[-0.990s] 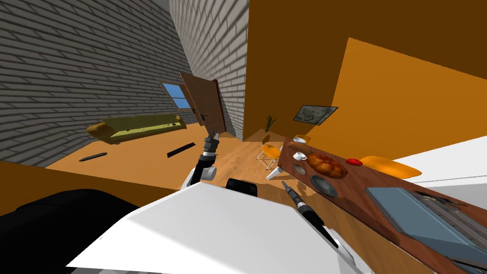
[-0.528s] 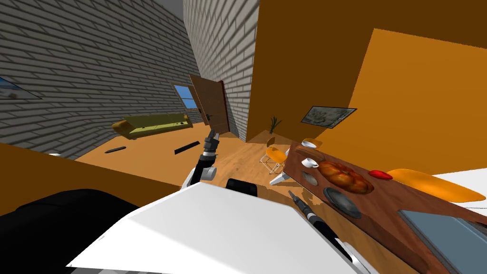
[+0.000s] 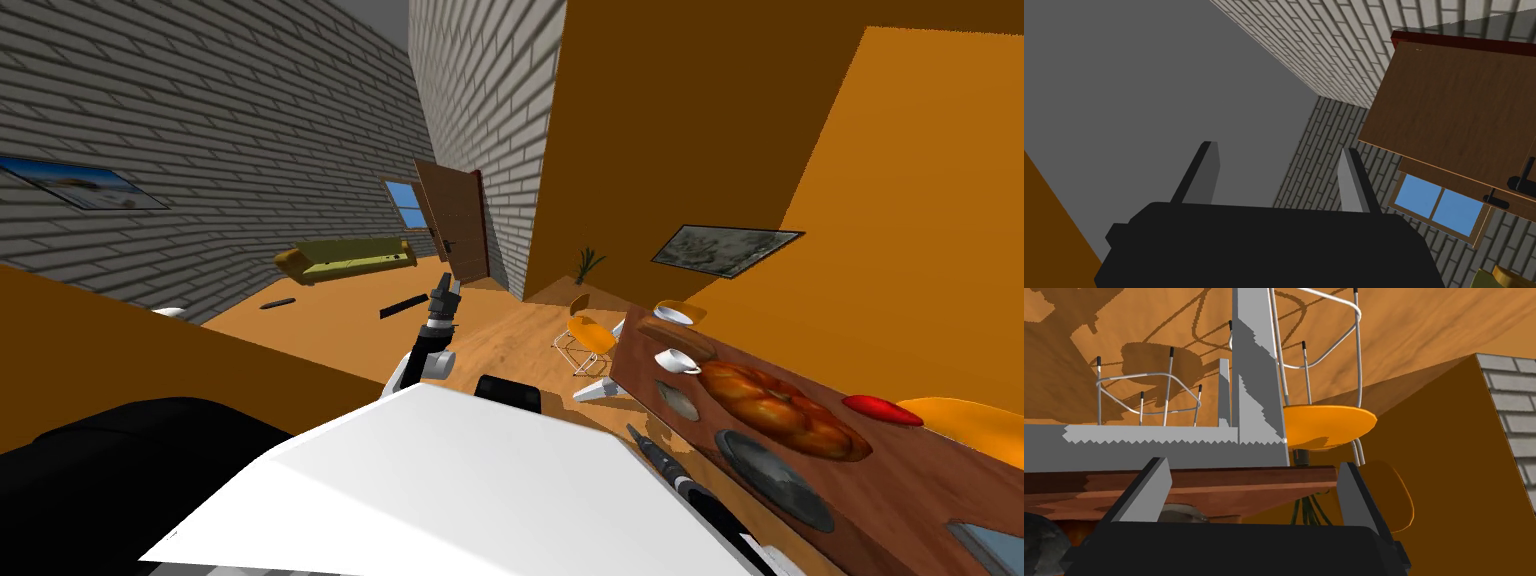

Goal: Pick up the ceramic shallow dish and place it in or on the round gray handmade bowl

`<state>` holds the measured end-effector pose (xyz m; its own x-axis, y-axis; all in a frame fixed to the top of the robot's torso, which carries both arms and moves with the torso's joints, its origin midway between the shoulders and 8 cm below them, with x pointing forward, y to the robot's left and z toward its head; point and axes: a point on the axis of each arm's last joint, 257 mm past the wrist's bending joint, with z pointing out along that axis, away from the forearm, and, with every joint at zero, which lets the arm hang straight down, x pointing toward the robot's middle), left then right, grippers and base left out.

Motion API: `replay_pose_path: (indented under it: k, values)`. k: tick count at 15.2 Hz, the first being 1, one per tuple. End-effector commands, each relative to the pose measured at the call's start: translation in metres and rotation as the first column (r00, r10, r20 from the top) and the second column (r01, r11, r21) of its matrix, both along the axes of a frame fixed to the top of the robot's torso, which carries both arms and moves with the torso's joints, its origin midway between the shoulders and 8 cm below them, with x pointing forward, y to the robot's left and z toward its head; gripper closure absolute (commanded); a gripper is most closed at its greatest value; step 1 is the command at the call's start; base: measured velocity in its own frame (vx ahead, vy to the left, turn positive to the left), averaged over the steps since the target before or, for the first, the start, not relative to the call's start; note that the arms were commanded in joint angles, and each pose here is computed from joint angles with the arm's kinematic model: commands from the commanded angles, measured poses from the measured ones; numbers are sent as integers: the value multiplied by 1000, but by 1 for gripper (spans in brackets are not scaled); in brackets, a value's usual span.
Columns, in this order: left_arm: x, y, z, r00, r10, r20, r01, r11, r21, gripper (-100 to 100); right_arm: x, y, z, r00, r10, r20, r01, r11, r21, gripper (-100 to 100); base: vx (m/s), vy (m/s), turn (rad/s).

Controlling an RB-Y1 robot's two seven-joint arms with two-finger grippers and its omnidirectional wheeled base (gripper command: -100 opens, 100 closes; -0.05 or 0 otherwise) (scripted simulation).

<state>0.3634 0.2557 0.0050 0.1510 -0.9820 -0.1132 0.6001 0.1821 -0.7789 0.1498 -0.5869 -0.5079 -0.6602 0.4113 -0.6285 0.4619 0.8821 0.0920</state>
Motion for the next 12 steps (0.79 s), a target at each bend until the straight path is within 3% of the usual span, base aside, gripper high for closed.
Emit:
replay_pose_path:
  k: [1, 3, 4, 6, 7, 12]
  values:
    - [0, 0, 0, 1000, 0, 0, 0, 1000, 0, 0, -18, -22, -2, 998, -6, -56, 3, 999, -49, -100, 76, 22, 153]
    - [0, 0, 0, 1000, 0, 0, 0, 1000, 0, 0, -29, -31, -3, 997, -22, -75, 17, 998, -62, -100, 76, 13, 124]
    - [0, 0, 0, 1000, 0, 0, 0, 1000, 0, 0, -47, -52, -2, 991, -35, -126, 21, 994, -107, -100, 80, 15, 164]
    - [0, 0, 0, 1000, 0, 0, 0, 1000, 0, 0, -50, -54, -2, 991, -39, -131, 25, 994, -110, -100, 68, 7, 103]
    - [0, 0, 0, 1000, 0, 0, 0, 1000, 0, 0, -65, -72, 0, 984, -49, -174, 23, 989, -149, -100, 70, 7, 125]
    - [0, 0, 0, 1000, 0, 0, 0, 1000, 0, 0, -91, -96, 5, 970, -78, -229, 32, 980, -199, -100, 64, 1, 112]
